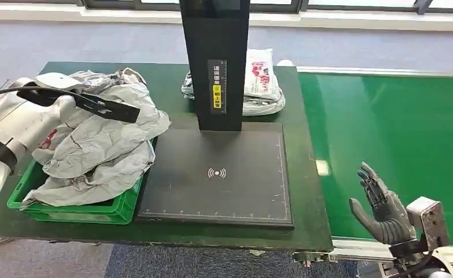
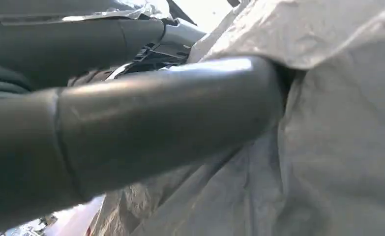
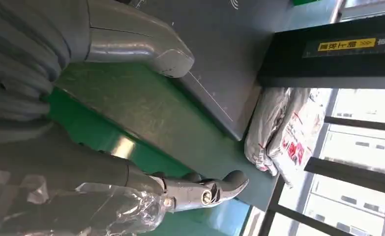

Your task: Moved the parcel from conveyor to table for the left to box.

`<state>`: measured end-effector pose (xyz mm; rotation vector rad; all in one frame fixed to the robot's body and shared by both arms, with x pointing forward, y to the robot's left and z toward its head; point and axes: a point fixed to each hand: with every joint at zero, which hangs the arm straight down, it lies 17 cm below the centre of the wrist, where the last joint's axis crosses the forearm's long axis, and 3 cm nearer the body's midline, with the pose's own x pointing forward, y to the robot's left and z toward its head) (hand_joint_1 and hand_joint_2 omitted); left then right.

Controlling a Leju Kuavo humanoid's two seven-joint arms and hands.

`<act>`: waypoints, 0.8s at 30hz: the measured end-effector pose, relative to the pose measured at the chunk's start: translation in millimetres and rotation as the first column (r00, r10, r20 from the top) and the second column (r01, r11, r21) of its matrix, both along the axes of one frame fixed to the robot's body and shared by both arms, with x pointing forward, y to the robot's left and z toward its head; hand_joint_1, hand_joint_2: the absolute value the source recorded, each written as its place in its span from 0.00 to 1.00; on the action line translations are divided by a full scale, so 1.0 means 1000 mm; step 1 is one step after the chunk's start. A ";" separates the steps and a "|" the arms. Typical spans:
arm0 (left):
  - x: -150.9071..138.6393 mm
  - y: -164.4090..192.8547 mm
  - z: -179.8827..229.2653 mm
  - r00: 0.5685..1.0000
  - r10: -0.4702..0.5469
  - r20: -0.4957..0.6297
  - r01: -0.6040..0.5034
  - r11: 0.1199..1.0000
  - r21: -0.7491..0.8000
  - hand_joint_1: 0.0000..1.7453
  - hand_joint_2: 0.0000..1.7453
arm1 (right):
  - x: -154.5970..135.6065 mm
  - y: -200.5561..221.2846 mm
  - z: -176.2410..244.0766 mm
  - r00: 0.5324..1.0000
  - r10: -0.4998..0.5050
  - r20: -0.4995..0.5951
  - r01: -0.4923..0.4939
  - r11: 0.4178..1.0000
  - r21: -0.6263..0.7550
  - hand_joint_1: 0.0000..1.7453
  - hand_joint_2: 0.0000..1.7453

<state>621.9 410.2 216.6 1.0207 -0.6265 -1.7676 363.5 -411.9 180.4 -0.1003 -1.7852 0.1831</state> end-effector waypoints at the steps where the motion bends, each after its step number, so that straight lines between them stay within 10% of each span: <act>1: 0.000 0.000 0.000 1.000 0.000 0.000 0.000 1.000 0.000 0.00 0.00 | 0.000 -0.001 0.000 1.000 0.000 0.000 0.000 1.000 -0.002 0.00 1.00; 24: 0.012 0.016 0.029 0.991 0.035 0.132 -0.040 0.999 0.036 0.00 0.00 | 0.002 -0.002 -0.002 1.000 -0.005 -0.006 0.005 1.000 -0.024 0.00 1.00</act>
